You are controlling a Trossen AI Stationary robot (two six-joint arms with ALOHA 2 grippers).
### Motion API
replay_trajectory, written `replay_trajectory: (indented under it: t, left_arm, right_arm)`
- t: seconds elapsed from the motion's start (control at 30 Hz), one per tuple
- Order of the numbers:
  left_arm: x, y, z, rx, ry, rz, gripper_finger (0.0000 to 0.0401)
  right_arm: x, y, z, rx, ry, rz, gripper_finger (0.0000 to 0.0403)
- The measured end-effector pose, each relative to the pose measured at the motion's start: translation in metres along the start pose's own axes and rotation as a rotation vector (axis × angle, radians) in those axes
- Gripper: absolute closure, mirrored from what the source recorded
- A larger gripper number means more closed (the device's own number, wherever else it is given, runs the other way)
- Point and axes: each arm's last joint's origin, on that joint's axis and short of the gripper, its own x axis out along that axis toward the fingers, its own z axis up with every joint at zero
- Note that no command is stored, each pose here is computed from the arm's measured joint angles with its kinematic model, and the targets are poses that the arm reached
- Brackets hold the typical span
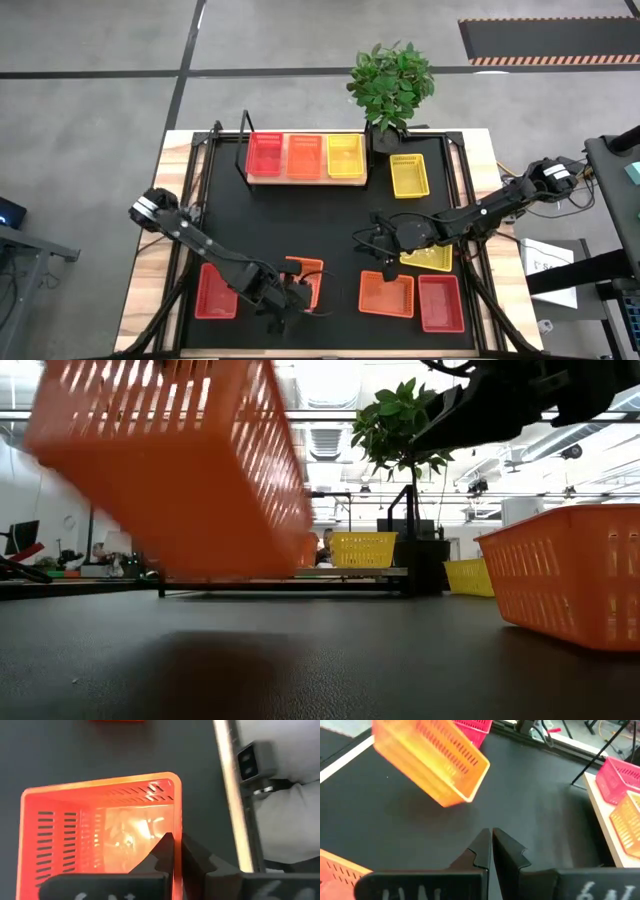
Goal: Stack baskets on shelf by color
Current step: Stack the left orange bin on top of the orange bin on the shelf
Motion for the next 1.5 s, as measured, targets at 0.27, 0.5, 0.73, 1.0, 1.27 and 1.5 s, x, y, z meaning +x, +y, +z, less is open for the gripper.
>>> replay_trajectory:
  t: [0.27,0.5,0.73,1.0,1.27,1.5]
  left_arm:
    - [-0.073,0.015,0.015,0.165,-0.154,0.095,0.0401]
    - [-0.107,0.075,0.018,0.241,-0.224,0.316,0.0401]
    - [-0.102,0.166,0.016,0.261,-0.087,0.492,0.0401]
    - [-0.088,0.270,0.003,0.113,-0.027,0.626,0.0401]
    - [-0.081,0.303,-0.002,0.096,-0.039,0.579,0.0401]
    - [-0.071,0.305,-0.007,0.095,-0.009,0.567,0.0401]
  right_arm:
    - [-0.004,-0.001,0.002,0.012,-0.005,-0.001,0.0394]
    - [-0.004,-0.001,0.002,0.008,-0.009,-0.001,0.0394]
    - [-0.004,-0.001,0.001,0.000,-0.001,0.000,0.0394]
    - [-0.004,-0.001,0.001,-0.015,-0.001,0.000,0.0394]
    - [-0.004,-0.001,0.001,-0.020,-0.001,-0.001,0.0394]
    - [-0.004,-0.001,0.002,-0.021,-0.003,-0.002,0.0394]
